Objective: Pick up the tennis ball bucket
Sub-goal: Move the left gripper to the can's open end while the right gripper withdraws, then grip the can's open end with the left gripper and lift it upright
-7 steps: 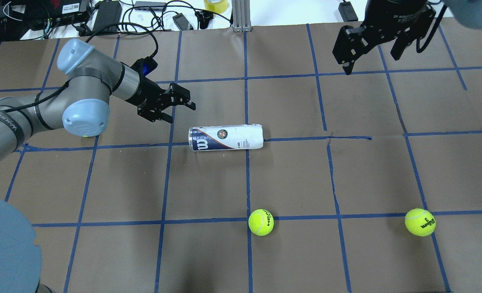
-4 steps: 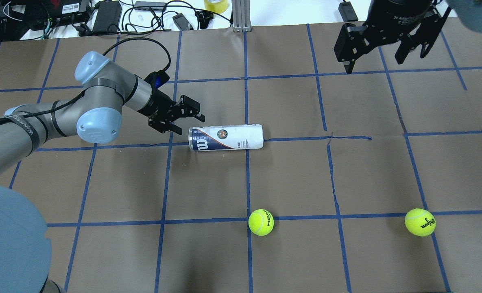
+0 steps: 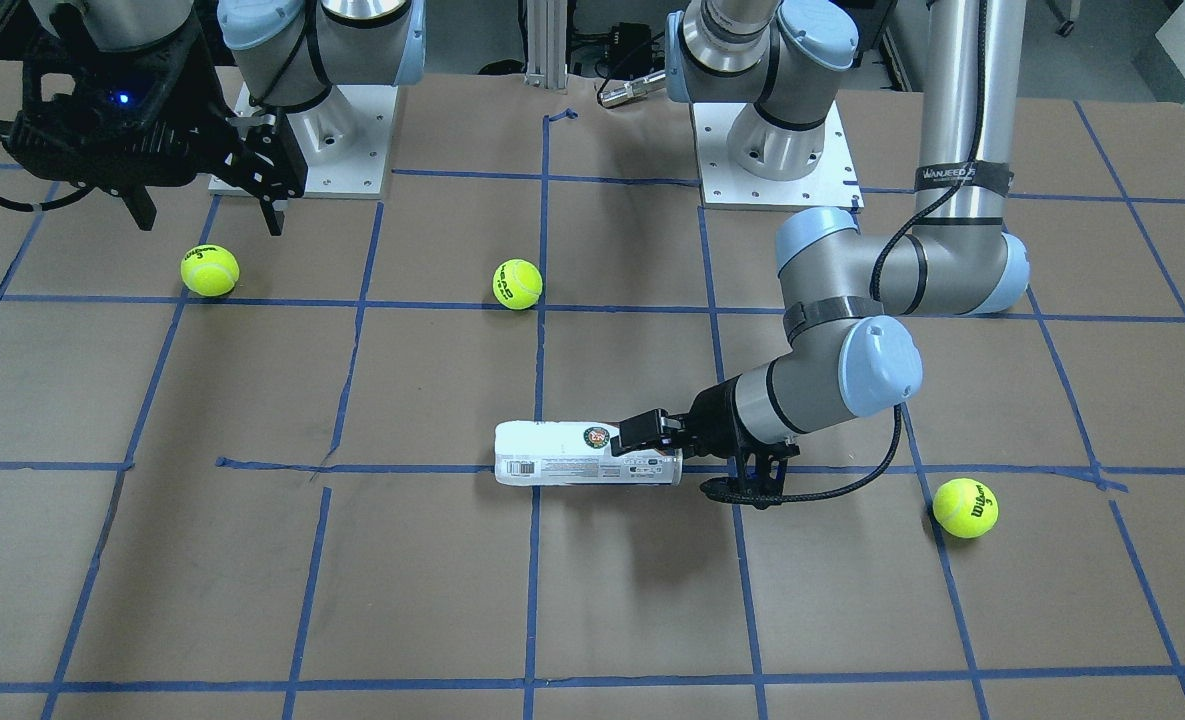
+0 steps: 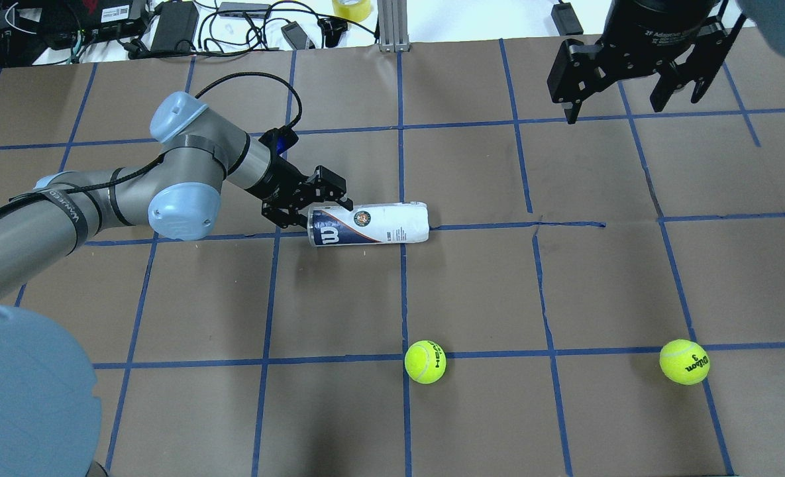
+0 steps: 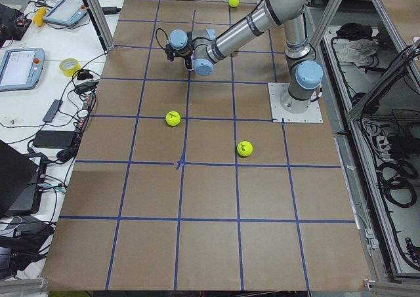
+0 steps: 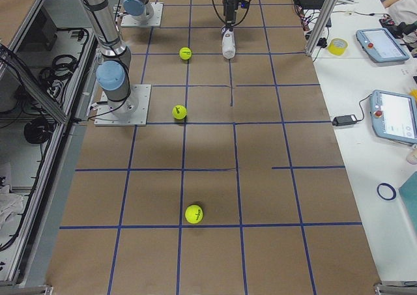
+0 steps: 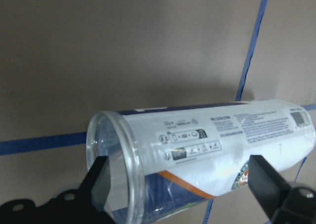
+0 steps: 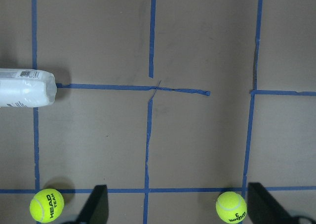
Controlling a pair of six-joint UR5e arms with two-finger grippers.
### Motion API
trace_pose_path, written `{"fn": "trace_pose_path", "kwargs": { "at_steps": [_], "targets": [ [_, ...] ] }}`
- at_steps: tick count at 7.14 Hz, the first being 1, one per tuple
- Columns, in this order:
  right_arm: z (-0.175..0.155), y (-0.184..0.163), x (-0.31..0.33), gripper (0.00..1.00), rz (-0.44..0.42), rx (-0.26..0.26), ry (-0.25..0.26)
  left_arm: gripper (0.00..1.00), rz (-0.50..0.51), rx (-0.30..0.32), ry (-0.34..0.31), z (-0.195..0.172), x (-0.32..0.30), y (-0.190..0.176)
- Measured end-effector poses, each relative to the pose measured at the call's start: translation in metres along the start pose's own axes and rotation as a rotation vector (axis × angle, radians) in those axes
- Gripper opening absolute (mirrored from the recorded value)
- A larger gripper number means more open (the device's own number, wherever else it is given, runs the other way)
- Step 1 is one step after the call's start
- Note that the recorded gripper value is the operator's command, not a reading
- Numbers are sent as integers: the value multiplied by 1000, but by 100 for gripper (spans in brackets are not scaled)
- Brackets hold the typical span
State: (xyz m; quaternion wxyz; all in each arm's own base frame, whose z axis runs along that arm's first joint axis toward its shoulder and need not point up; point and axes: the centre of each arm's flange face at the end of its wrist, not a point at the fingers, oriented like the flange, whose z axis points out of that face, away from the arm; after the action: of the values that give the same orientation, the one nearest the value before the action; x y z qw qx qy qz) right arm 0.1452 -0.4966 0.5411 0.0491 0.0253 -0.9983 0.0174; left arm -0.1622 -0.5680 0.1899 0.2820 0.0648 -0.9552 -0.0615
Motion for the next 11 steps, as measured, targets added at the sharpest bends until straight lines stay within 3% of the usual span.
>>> {"fn": "trace_pose_path", "kwargs": {
  "at_steps": [3, 6, 7, 9, 11],
  "targets": [
    [0, 1, 1, 100, -3, 0, 3, 0, -87, 14, 48, -6, 10, -6],
    [-1, 1, 0, 100, -11, 0, 2, 0, -231, 102, 69, -65, 49, -42],
    [-1, 1, 0, 100, -20, -1, 2, 0, -267, 133, 49, -94, 66, -52],
    [0, 1, 0, 100, -26, -2, 2, 0, -290, 233, -74, -164, 98, -71],
    [0, 1, 0, 100, -30, -2, 2, 0, -174, 343, -233, -205, 116, -82]
  ]
}}
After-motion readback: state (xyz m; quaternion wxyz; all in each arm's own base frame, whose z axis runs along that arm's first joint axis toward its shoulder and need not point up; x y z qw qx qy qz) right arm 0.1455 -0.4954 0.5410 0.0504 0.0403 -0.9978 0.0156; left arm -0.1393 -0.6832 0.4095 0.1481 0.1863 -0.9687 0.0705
